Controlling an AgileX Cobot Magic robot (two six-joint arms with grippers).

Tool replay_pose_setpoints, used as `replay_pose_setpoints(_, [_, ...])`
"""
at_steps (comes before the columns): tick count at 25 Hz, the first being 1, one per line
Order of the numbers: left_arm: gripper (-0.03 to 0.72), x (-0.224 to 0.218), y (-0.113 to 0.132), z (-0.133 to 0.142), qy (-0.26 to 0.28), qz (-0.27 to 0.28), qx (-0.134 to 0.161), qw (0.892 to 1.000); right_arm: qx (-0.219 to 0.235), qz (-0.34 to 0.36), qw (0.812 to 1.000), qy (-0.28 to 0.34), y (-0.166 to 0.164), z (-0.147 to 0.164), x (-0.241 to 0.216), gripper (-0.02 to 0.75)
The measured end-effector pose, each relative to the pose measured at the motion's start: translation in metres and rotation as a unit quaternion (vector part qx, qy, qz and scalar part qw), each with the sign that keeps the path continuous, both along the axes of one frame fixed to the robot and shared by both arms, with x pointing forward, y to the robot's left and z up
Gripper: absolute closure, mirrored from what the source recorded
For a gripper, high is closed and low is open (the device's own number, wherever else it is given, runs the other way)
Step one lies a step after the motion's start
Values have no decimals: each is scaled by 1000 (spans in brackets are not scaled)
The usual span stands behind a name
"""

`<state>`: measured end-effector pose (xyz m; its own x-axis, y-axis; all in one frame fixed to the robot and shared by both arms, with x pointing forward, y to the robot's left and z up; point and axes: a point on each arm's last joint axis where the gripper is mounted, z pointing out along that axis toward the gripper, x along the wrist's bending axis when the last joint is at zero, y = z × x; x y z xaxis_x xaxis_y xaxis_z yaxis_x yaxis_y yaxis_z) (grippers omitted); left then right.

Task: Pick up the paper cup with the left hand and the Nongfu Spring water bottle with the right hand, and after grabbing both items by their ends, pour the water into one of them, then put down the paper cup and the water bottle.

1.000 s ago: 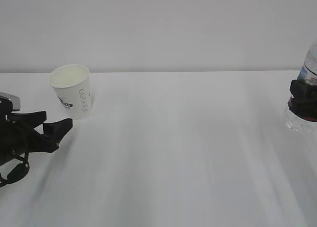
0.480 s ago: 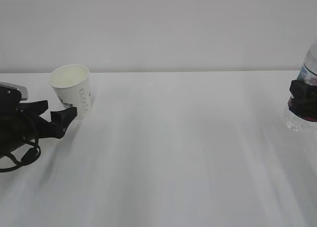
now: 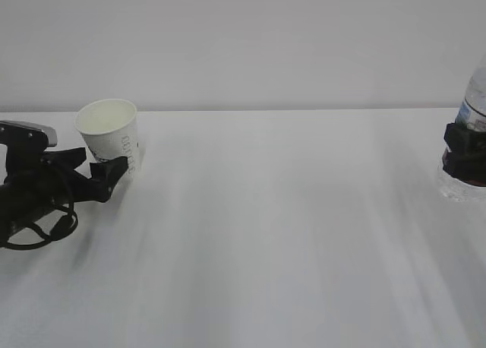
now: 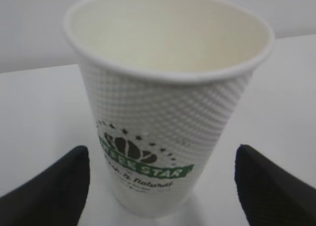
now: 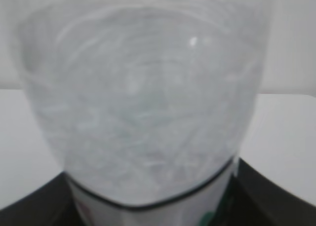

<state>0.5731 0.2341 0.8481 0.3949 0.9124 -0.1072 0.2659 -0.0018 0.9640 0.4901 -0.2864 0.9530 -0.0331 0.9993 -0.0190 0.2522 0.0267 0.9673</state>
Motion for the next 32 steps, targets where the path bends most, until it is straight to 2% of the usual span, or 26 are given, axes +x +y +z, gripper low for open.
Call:
replay_pose_setpoints(10, [-5,13,-3,-11,13,1,-31,999,-7,2,1000,0,0,0,0,279])
replay_pose_setpoints(21, [-5,21,-4,-13,6,2,-34,999,-9,2,1000,-5,0,1,0,279])
replay_pose_setpoints(32, [-5,36,-16,-21,-3,-12,-38,999,-11,3,1000,-5,0,1,0,279])
